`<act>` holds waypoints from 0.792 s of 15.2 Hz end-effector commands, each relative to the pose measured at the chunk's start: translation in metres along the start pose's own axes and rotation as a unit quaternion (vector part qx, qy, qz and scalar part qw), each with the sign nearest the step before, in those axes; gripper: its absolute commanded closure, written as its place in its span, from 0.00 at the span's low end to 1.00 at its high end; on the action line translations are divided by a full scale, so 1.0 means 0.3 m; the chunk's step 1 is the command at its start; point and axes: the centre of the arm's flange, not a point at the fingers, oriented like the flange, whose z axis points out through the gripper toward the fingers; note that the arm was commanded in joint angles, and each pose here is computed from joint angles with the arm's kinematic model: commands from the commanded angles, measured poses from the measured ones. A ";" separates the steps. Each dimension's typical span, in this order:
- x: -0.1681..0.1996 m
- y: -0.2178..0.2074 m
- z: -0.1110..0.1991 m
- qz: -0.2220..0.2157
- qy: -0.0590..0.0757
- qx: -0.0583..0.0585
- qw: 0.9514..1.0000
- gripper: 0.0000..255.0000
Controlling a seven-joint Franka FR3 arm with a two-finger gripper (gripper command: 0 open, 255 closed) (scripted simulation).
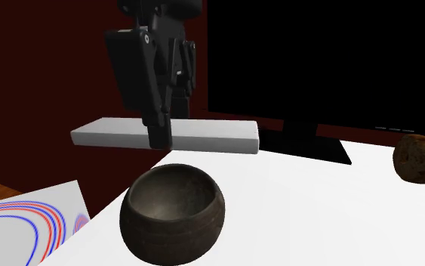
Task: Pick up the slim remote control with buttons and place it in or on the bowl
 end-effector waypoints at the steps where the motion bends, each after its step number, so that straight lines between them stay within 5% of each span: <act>1: -0.006 0.012 0.029 0.000 0.000 0.000 1.000 1.00; 12: -0.007 0.009 0.228 0.000 0.000 0.000 1.000 1.00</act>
